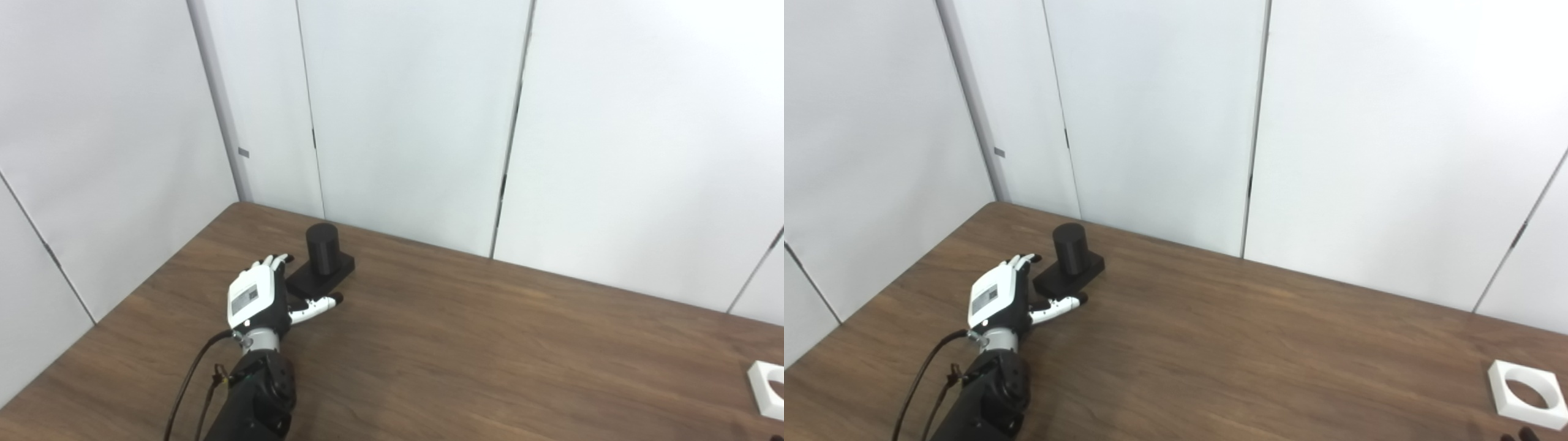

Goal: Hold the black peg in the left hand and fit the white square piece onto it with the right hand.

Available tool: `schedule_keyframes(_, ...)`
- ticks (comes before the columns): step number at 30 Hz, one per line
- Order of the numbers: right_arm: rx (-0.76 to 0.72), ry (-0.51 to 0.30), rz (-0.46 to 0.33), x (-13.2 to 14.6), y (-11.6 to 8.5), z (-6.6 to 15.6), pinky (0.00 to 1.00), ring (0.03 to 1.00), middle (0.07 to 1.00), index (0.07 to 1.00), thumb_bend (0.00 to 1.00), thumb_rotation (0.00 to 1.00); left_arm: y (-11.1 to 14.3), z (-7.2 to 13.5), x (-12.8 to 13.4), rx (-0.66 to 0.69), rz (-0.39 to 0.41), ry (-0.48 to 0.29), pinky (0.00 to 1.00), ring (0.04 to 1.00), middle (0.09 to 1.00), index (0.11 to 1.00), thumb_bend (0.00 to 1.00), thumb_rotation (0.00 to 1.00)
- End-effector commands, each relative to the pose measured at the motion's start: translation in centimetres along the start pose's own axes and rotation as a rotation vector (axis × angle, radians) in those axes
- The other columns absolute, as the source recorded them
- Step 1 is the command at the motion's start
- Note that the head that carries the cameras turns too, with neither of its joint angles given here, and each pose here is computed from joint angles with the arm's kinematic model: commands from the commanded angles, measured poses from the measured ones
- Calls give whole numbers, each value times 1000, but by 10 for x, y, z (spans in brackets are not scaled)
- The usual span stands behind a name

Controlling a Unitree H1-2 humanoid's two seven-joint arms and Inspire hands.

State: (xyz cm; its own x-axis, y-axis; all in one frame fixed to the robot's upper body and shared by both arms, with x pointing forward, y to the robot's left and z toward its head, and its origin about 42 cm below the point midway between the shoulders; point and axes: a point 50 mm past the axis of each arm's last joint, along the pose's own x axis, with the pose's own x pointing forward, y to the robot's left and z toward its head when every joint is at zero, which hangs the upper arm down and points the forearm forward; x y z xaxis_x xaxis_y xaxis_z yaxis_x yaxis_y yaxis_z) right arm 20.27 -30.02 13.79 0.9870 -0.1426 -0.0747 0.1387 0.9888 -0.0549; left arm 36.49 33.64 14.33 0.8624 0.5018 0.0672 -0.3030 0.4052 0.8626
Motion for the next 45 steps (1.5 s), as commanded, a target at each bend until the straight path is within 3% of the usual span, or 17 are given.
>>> schedule_keyframes(1,-70,95,-8,-56,-19,-13,1000,1000,976,1000,674,1000,28,23,25,17,131,-74,996,969,945,848,931,567)
schedule_keyframes(27,-66,104,-2,-57,-19,-11,1000,1000,970,1000,732,1000,19,20,47,119,112,-20,1000,984,958,846,918,624)
schedule_keyframes(39,-52,106,1,-57,-19,-10,1000,1000,988,1000,774,1000,16,27,54,102,154,-3,991,927,891,707,873,563)
schedule_keyframes(45,-56,106,-1,-57,-19,-11,1000,1000,984,1000,777,1000,10,30,57,68,193,-24,995,884,834,610,864,425)
